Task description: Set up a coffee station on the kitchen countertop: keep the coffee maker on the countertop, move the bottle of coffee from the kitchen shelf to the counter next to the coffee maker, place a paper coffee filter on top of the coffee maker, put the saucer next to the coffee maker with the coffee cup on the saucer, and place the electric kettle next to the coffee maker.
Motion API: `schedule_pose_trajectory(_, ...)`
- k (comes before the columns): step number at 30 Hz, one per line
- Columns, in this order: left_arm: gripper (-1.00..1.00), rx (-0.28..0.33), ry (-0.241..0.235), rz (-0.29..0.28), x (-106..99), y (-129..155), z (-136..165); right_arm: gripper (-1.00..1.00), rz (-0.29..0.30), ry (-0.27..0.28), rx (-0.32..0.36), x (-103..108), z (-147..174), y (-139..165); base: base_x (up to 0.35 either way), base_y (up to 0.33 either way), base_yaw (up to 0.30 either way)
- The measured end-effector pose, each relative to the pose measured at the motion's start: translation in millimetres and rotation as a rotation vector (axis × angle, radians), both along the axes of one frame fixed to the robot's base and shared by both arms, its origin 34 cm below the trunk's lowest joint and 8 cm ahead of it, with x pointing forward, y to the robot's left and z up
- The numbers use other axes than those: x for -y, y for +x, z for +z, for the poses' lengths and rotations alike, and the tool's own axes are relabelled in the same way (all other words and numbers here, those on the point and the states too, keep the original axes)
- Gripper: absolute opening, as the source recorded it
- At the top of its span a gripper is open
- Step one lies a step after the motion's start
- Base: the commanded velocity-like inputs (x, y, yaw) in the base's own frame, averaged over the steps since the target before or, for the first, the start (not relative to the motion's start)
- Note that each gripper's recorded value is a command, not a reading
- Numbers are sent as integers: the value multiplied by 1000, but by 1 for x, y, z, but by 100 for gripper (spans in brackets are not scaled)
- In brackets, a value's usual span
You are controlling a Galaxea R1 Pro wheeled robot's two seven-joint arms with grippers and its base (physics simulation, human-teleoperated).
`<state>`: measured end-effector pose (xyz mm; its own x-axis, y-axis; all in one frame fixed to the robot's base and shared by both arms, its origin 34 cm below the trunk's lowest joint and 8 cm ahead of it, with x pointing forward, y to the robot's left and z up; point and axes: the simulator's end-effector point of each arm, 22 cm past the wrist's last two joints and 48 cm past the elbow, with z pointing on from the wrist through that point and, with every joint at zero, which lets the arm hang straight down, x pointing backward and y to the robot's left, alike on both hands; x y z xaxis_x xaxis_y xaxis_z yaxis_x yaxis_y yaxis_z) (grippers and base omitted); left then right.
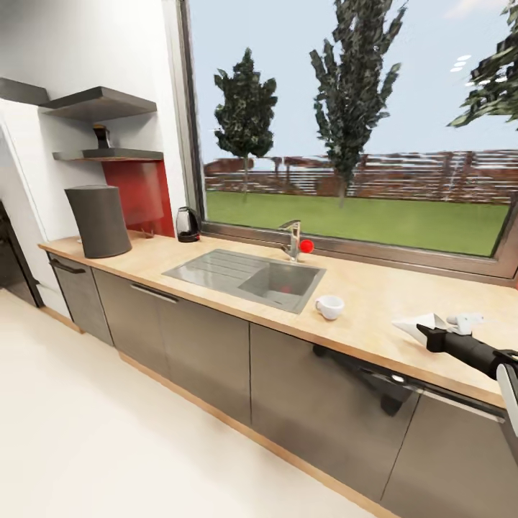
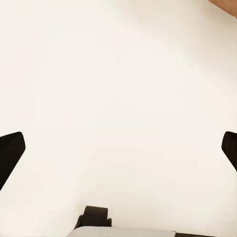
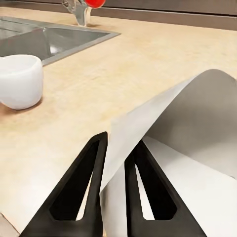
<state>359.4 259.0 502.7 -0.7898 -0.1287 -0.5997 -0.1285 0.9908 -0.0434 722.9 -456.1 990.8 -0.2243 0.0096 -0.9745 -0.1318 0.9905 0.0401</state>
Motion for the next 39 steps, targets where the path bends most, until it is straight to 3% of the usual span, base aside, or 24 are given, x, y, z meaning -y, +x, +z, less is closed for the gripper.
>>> schedule_pose_trajectory(14, 100, 2, -1, 0, 1, 1, 0, -100, -19, 8, 9, 9, 3, -2, 0, 0, 133)
schedule_pose_trajectory(16, 100, 0, 0, 1, 0, 0, 0, -100, -52, 17, 35, 25, 15, -7, 0, 0, 2)
schedule_pose_trajectory(23, 100, 1, 3, 27, -8, 0, 0, -100, -47, -56, 136, 20, 68, -14, 0, 0, 0)
schedule_pose_trajectory(27, 100, 1, 2, 32, -9, 0, 0, -100, -61, -97, 147, 33, 81, -19, 0, 0, 0)
schedule_pose_trajectory(33, 100, 0, 1, 32, -9, 0, 0, -100, -67, -92, 154, 35, 94, -16, 0, 0, 0)
schedule_pose_trajectory(36, 100, 1, 1, 32, -9, 0, 0, -100, -63, -67, 143, 31, 108, -9, 0, 0, 0)
schedule_pose_trajectory(39, 100, 1, 1, 33, -9, 0, 0, -100, -5, -76, 98, 0, 111, 5, 0, 0, 0)
